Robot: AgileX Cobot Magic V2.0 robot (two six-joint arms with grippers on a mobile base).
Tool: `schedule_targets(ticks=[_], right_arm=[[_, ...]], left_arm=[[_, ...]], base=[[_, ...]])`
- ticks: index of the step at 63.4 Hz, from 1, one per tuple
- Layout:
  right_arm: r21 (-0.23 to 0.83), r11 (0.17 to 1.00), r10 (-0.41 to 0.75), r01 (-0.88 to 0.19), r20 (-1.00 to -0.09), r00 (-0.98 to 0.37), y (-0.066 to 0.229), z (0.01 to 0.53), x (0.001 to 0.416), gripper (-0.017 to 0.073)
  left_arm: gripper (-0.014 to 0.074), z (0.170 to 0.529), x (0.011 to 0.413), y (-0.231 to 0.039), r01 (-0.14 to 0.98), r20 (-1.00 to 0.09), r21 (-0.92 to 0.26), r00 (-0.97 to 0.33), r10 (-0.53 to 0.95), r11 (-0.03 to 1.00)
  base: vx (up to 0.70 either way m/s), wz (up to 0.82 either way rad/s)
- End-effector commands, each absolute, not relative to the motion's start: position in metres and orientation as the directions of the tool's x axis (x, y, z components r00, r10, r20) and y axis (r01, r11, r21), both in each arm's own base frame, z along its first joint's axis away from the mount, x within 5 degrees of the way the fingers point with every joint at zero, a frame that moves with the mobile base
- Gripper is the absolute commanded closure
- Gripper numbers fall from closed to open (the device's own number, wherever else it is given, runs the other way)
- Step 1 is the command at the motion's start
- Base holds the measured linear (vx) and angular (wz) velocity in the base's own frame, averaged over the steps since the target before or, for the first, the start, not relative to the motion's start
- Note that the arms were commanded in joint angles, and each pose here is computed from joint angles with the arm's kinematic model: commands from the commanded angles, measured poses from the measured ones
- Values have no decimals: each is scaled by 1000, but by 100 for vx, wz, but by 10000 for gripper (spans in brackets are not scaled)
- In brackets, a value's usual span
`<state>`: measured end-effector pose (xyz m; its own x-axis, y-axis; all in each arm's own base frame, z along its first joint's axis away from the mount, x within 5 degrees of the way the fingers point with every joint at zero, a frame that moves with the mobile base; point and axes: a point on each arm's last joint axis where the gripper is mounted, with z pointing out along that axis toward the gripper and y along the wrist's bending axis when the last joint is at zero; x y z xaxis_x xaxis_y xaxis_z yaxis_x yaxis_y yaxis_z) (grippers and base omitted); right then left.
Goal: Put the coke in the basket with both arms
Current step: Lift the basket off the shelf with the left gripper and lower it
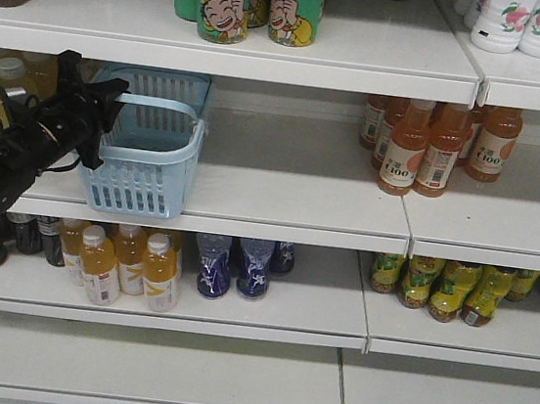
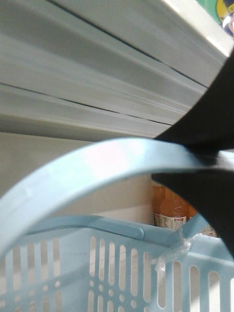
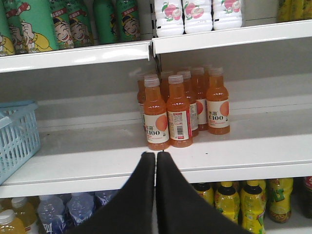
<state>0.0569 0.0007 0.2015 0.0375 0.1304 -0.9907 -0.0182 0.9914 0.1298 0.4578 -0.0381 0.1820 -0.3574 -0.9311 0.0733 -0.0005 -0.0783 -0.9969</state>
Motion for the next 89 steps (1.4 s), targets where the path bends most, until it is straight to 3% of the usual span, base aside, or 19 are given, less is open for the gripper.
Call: schedule_targets(ticks=[1, 14, 22, 28, 33, 43, 56, 69, 80, 89], right_arm=[[115, 993, 117, -26, -987, 110, 1, 204, 56, 564], [115, 993, 117, -26, -987, 110, 1, 204, 56, 564], [115, 993, 117, -26, -987, 110, 1, 204, 56, 564], [115, 993, 117, -26, -987, 110, 1, 204, 56, 564], [115, 993, 117, -26, -987, 110, 1, 204, 56, 564], [115, 993, 117, -26, -987, 110, 1, 204, 56, 564], [115, 993, 117, -26, -987, 109, 1, 204, 56, 564], [115, 993, 117, -26, -987, 109, 1, 204, 56, 564], [115, 993, 117, -26, -987, 109, 1, 204, 56, 564], [115, 993, 117, -26, -987, 109, 1, 204, 56, 564]], left_arm=[[601, 227, 454, -43, 197, 24, -974, -419, -908, -117], [601, 235, 442, -60, 292, -77, -948, -597, -798, -127], [601, 235, 428, -74, 274, -103, -947, -755, -647, -169], [601, 233, 416, -82, 297, -179, -944, -829, -530, -147], [601, 236, 406, -89, 314, -256, -947, -868, -426, -71], [601, 259, 380, -105, 384, -368, -923, -885, -284, -1], [601, 272, 320, -129, 371, -364, -928, -914, -179, -7], [601, 248, 252, -147, 246, -245, -969, -967, -70, -6], [601, 225, 204, -155, 246, -246, -969, -969, -1, 1], [601, 217, 187, -159, 233, -233, -972, -972, -17, -17]], base=[[0, 0], [0, 0], [0, 0], [0, 0], [0, 0], [0, 0], [0, 0], [0, 0], [0, 0], [0, 0]])
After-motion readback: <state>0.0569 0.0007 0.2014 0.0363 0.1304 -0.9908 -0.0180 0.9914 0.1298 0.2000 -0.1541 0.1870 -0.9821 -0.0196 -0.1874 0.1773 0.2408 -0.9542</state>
